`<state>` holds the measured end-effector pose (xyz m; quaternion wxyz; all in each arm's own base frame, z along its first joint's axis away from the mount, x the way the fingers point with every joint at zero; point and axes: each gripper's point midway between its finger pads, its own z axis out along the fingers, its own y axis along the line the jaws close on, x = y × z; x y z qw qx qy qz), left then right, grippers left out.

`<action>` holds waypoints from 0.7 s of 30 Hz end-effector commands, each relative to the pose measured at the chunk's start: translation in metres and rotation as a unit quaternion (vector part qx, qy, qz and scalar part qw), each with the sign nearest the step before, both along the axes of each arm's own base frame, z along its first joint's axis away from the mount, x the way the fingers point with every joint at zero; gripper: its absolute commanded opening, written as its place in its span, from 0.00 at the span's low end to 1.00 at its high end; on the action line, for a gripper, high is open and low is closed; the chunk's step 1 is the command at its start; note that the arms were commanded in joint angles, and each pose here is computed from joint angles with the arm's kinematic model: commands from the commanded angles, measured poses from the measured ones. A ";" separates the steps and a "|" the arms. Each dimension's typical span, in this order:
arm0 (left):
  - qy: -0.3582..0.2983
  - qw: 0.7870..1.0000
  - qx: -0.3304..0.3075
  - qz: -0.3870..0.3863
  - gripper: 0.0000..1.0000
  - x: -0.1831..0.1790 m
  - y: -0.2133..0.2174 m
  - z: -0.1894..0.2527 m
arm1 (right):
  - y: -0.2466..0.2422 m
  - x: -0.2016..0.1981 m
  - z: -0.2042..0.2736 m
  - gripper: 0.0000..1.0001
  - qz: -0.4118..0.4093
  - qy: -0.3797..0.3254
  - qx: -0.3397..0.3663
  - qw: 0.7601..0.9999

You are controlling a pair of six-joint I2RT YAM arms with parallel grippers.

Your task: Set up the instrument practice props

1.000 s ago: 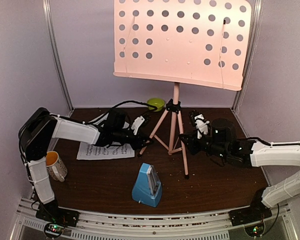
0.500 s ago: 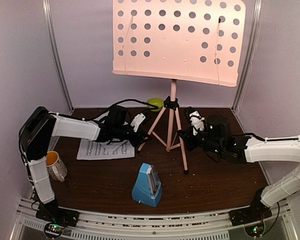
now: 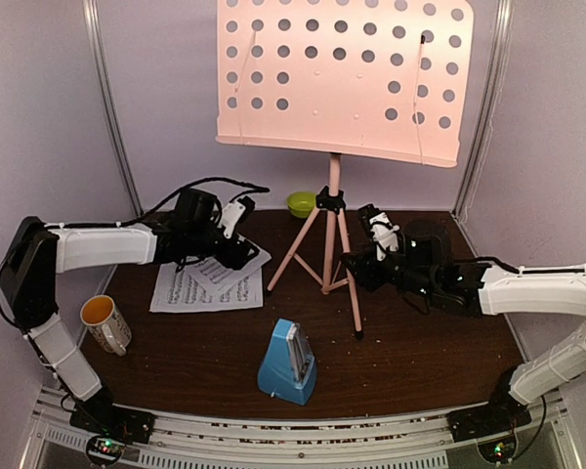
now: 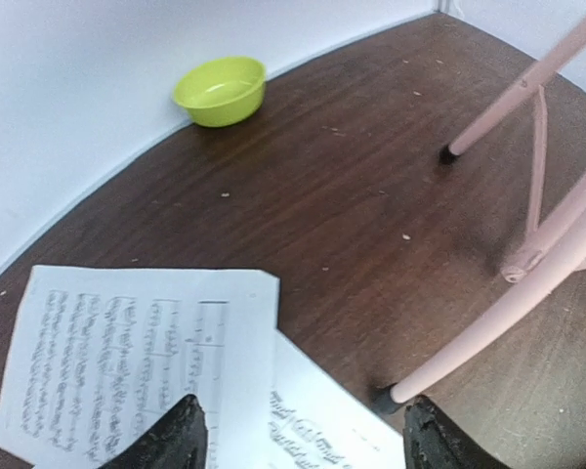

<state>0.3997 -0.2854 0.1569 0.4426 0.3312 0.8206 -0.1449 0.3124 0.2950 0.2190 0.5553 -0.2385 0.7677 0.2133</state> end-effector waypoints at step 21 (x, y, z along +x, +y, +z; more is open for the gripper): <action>0.192 0.973 0.075 0.104 0.76 0.081 0.024 -0.089 | -0.023 -0.012 0.032 0.75 -0.036 -0.013 0.037 0.999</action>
